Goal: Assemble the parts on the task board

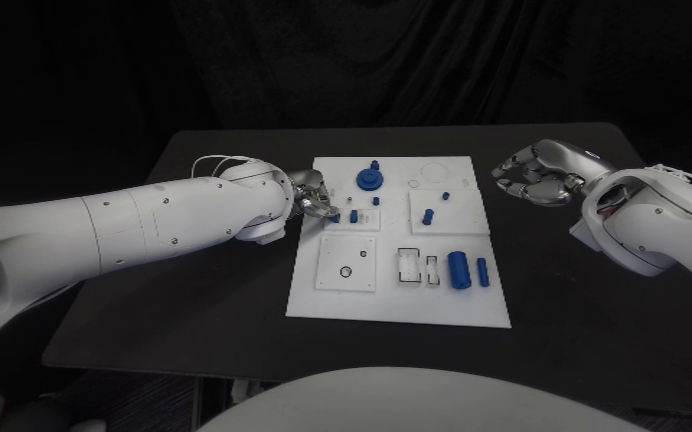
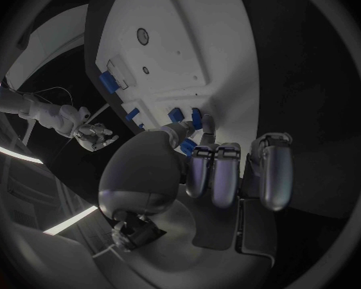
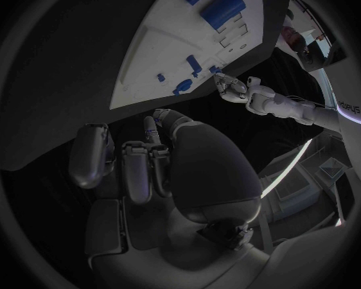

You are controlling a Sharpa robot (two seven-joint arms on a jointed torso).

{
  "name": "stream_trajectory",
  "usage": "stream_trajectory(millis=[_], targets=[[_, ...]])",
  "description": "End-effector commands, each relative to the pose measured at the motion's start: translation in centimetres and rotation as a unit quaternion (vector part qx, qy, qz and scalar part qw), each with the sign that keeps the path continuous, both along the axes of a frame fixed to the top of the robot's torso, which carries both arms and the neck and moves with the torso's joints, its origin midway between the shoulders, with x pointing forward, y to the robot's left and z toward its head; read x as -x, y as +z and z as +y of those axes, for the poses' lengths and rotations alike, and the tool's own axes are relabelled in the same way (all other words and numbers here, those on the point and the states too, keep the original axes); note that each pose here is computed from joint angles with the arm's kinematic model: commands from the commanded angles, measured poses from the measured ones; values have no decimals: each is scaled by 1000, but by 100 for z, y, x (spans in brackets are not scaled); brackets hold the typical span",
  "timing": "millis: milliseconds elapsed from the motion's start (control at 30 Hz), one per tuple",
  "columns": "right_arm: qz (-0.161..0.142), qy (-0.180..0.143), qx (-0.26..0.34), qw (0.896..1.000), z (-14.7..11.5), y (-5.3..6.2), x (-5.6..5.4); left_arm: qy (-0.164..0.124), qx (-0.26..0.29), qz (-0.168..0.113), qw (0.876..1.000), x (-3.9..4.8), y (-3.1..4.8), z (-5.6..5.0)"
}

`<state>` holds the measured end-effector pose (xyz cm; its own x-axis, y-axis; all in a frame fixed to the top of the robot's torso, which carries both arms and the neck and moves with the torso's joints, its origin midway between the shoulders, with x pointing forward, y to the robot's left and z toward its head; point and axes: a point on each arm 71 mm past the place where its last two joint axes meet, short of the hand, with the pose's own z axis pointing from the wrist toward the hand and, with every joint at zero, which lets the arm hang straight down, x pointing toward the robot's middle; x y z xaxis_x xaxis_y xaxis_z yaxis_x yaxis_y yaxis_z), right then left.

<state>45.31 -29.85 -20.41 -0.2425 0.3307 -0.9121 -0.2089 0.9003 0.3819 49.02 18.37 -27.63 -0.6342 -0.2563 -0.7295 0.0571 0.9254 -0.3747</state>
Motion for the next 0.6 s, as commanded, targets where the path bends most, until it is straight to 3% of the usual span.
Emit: stream_trajectory(millis=[33,600], targets=[[6,-6,3,1000,-8,-16,4,-6,3,-1,1000,8,-12,-18],[7,-5,4,1000,2,-19,3,-10,1,3,1000,7,-32,-49]])
